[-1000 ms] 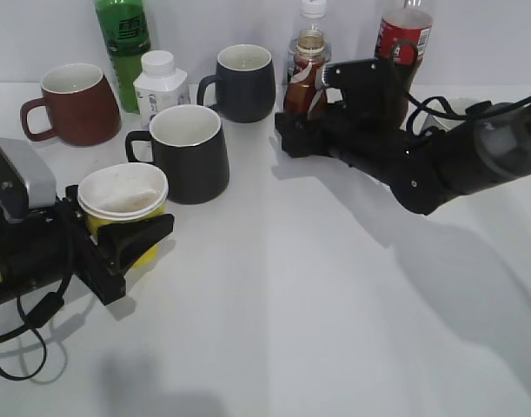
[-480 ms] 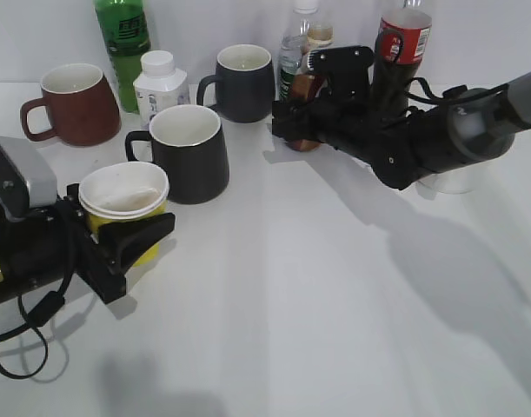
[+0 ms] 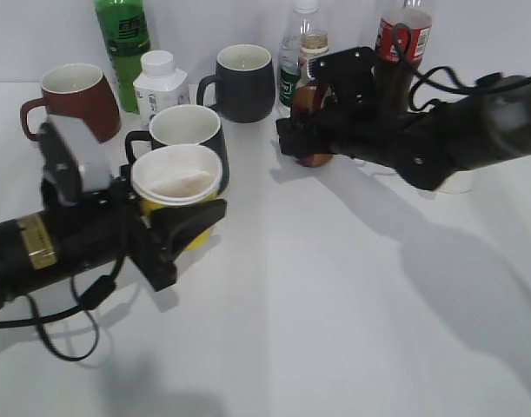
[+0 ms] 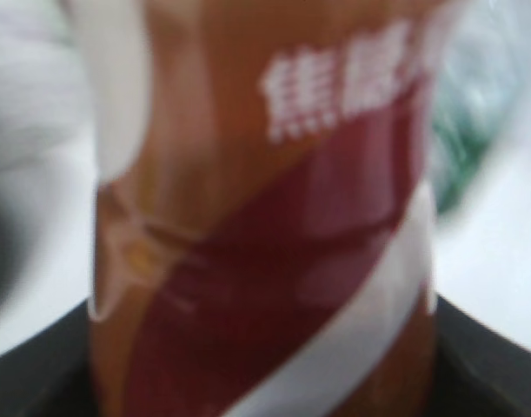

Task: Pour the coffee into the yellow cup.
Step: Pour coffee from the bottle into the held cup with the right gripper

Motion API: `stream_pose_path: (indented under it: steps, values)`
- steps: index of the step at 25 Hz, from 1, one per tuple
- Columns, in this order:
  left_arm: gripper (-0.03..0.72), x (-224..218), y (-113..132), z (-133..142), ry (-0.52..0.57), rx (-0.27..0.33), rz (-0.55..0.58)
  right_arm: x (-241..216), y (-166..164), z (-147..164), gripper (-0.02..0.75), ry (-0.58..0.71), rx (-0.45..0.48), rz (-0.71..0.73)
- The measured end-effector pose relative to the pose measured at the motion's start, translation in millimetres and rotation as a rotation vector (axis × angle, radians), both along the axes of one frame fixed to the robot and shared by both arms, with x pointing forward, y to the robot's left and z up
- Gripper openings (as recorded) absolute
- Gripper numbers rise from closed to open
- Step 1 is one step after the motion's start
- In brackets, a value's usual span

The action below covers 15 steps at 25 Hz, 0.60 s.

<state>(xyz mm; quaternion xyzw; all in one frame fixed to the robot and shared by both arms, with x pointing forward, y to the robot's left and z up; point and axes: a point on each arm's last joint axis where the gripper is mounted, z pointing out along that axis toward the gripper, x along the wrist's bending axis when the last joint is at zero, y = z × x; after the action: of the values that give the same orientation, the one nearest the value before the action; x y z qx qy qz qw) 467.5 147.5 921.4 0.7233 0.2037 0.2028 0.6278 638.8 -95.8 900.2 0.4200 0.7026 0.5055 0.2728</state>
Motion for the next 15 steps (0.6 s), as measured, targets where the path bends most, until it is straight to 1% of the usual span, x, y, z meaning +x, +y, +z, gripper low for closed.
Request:
stream_pose_path:
  steps: [3, 7, 10, 12, 15]
  values:
    - [0.403, 4.3, -10.9, 0.3, -0.003, -0.001, -0.017, -17.5, -2.3, 11.6, 0.503, -0.027, -0.08, 0.098]
    - [0.403, 10.1, -25.8, -7.5, 0.019, 0.028, -0.047, -36.2, -1.3, 35.7, 0.503, -0.14, -0.167, 0.25]
    - [0.403, 12.4, -37.9, -13.3, 0.032, 0.055, -0.074, -47.5, 1.9, 48.9, 0.503, -0.235, -0.274, 0.396]
    - [0.403, 13.7, -44.2, -13.1, 0.029, 0.065, -0.087, -51.8, 2.8, 55.2, 0.503, -0.292, -0.344, 0.462]
    - [0.403, 14.2, -48.4, -11.1, 0.02, 0.062, -0.097, -54.1, 1.5, 60.4, 0.503, -0.367, -0.465, 0.517]
